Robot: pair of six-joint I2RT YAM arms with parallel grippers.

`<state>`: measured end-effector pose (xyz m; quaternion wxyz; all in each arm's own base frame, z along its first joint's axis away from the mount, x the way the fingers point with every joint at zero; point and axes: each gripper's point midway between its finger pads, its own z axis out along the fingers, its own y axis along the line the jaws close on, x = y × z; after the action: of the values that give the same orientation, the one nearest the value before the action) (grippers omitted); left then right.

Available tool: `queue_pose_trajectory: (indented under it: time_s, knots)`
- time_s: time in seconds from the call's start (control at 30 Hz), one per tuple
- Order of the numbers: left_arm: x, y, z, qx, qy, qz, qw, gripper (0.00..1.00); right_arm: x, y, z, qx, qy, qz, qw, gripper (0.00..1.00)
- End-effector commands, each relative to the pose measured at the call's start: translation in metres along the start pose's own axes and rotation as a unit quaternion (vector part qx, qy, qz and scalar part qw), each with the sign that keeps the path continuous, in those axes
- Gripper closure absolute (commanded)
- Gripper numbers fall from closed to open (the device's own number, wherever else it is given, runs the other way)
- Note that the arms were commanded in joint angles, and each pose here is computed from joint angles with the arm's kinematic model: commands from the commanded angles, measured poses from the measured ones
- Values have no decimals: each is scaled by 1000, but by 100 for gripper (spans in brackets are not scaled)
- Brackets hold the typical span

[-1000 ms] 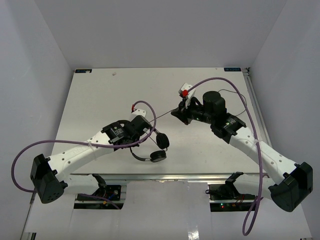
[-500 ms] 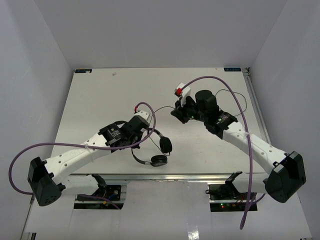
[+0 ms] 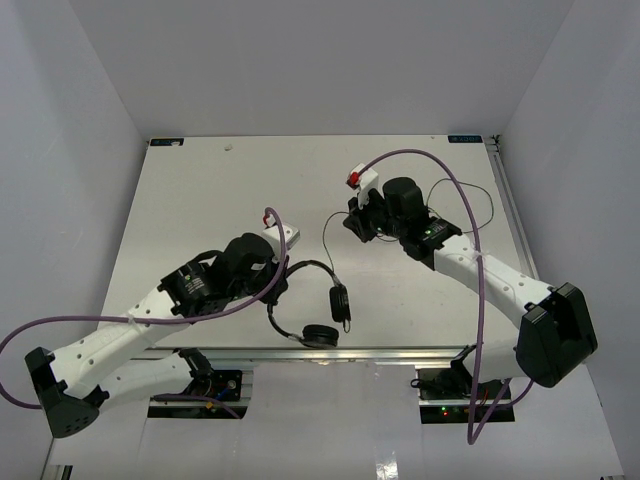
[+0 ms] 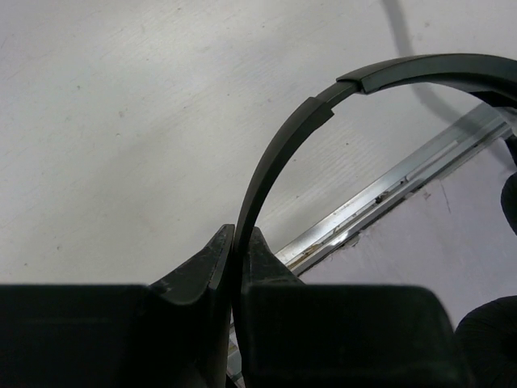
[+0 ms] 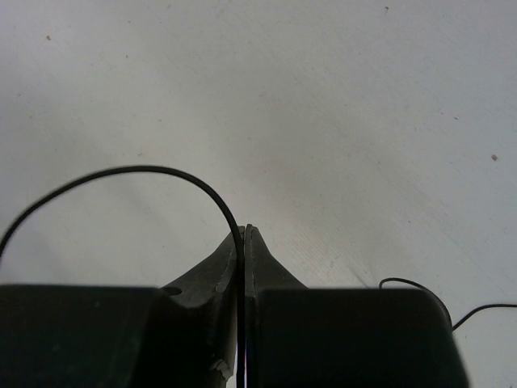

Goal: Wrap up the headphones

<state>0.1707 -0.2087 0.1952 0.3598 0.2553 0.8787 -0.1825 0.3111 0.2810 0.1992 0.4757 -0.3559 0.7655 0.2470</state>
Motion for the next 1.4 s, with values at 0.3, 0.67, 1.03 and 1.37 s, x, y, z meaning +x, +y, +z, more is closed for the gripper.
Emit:
queue_pose_trajectory:
  time_s: [0.3, 0.67, 1.03, 1.37]
  knots:
    - [-39, -64, -39, 187, -103, 2, 977, 100, -27, -21, 4, 16, -49, 19, 998, 92]
    - [-88, -61, -81, 188, -213, -66, 957, 100, -23, -7, 1, -12, -86, 50, 995, 92]
    - [-88, -78, -90, 240, -215, -63, 944, 100, -26, -11, -1, 3, -98, 48, 994, 92]
    - [-80, -103, -95, 314, -195, -55, 928, 100, -30, -17, 7, 8, -102, 52, 993, 92]
